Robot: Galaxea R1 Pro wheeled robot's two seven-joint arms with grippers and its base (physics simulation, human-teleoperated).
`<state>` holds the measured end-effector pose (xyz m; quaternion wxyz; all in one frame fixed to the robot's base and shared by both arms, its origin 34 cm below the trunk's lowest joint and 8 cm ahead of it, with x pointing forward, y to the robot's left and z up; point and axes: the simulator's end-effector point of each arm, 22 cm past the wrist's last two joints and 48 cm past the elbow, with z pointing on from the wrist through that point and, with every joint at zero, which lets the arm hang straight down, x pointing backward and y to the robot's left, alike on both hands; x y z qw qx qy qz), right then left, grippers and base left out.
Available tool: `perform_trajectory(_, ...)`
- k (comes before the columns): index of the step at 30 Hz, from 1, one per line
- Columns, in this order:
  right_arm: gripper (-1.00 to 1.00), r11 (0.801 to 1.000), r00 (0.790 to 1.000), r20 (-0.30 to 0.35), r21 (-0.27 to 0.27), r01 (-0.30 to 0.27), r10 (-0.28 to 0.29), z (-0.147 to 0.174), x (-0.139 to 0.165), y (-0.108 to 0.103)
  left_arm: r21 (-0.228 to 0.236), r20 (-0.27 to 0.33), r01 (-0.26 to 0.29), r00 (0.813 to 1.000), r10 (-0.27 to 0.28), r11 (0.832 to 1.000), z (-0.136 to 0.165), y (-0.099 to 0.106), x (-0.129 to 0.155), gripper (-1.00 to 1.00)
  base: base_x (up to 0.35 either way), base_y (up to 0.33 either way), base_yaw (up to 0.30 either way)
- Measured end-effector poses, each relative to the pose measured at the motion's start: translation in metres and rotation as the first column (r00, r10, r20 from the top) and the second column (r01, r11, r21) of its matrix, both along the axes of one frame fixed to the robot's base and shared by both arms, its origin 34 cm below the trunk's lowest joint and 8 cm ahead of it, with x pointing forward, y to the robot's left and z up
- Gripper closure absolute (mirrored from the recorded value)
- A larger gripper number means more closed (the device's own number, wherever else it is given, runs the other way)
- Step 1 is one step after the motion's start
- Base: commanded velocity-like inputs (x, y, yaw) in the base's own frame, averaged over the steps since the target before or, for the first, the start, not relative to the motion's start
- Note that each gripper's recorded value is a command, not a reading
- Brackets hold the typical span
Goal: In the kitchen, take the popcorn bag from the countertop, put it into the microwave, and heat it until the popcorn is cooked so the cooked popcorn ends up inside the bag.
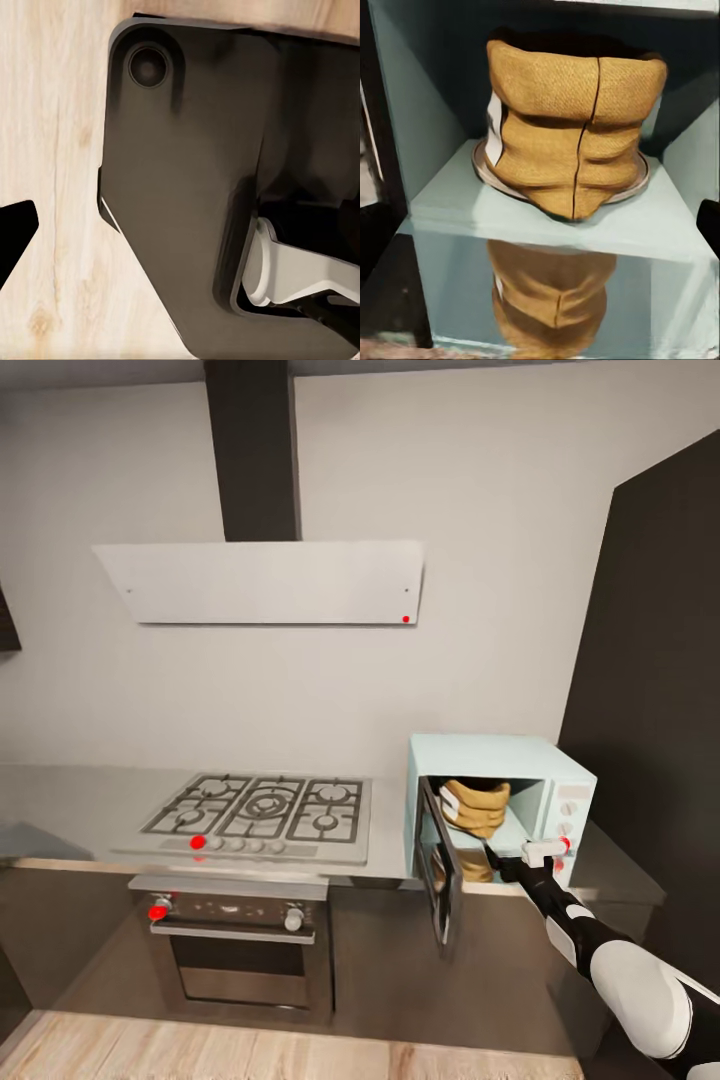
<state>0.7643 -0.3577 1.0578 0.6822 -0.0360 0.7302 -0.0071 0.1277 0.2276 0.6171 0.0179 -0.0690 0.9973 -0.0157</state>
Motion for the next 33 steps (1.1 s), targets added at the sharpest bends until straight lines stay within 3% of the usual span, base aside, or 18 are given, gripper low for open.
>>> perform_trajectory(9,-1.0,1.0,1.0,-0.006,0.003,-0.003,0.003,-0.003,-0.001,0.002,0.0,0.0,-0.001,1.0,0.001,1.0,0.0,0.0,0.0,-1.0,-0.332,0.012,0.0)
perform_trajectory(16,-1.0,1.0,1.0,-0.027,0.016,-0.011,0.011,-0.012,-0.004,0.007,0.001,0.001,-0.001,1.0,0.001,1.0,0.0,0.001,0.0,-1.0,-0.081,0.012,0.0)
perform_trajectory(21,-1.0,0.998,0.991,-0.13,0.063,-0.032,0.04,-0.058,-0.024,0.027,0.003,0.006,-0.001,1.0,0.0,1.0,0.0,0.002,0.003,-1.0,-0.003,0.0,0.0)
perform_trajectory(27,-1.0,0.998,0.955,-0.295,0.067,0.001,0.019,-0.154,-0.094,0.025,0.02,0.12,-0.005,0.993,0.002,1.0,0.006,0.012,0.057,-1.0,0.0,0.0,0.0)
perform_trajectory(29,-1.0,0.998,0.919,-0.394,0.067,0.008,0.019,-0.21,-0.148,0.026,0.027,0.168,-0.008,0.986,0.003,1.0,0.01,0.016,0.08,-1.0,0.0,0.0,0.0)
perform_trajectory(33,-1.0,0.998,0.872,-0.49,0.054,0.036,-0.005,-0.262,-0.208,0.02,0.033,0.227,-0.012,0.974,0.004,0.999,0.017,0.019,0.107,-1.0,0.0,0.0,0.0)
